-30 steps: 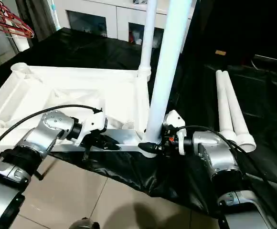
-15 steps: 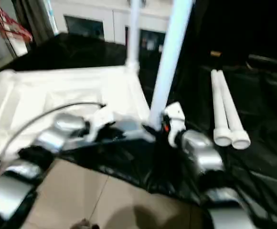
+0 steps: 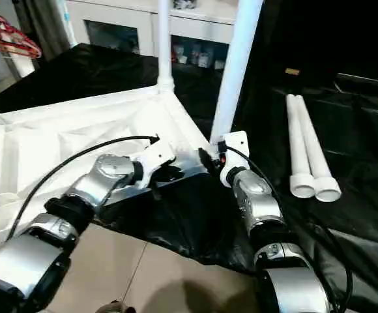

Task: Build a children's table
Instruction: Insert table leg to table base

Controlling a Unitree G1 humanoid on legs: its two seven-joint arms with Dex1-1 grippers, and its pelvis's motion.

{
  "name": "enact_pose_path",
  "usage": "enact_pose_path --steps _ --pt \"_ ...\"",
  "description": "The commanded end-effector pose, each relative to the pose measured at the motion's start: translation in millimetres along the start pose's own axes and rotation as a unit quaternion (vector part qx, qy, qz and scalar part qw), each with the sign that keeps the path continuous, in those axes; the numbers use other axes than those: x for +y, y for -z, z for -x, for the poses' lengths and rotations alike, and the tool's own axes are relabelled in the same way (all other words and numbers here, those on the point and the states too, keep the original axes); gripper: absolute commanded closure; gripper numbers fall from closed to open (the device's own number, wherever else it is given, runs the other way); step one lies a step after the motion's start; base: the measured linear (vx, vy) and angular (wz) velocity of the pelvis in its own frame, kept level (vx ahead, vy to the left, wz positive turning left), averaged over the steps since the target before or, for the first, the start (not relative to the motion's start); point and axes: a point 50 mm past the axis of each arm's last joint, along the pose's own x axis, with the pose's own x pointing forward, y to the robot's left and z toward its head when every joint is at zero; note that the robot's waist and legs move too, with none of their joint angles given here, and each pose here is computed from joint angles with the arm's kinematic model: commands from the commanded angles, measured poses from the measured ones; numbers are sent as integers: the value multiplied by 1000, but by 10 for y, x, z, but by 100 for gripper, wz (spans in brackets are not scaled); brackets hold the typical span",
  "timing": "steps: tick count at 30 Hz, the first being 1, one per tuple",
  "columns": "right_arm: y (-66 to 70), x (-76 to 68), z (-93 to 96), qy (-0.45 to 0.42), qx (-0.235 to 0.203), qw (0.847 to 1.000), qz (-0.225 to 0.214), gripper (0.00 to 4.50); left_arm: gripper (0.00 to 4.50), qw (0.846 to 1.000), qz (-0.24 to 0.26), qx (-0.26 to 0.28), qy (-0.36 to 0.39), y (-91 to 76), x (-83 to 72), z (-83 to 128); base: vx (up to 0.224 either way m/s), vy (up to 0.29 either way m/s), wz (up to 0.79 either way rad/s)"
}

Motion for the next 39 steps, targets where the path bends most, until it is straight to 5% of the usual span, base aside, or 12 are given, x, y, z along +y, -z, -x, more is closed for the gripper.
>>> enact_pose_path --steps 1,5,13,20,28,39 --pt "80 196 0 -113 23 993 19 62 450 998 -34 -38 42 -116 -54 9 0 0 0" --pt "92 167 105 -181 30 982 43 62 450 996 -45 -35 74 -64 -82 65 0 0 0" --pt "109 43 479 -361 86 926 73 62 450 979 -52 -33 196 34 -116 310 0 0 0" --pt "103 68 583 -413 101 902 67 62 450 974 -45 -32 221 43 -102 385 0 0 0" --pt "158 160 605 -425 87 900 34 141 450 970 -33 -37 237 71 -130 408 0 0 0" --pt "267 166 625 -393 62 917 0 154 450 977 -28 -41 206 76 -84 423 0 0 0"
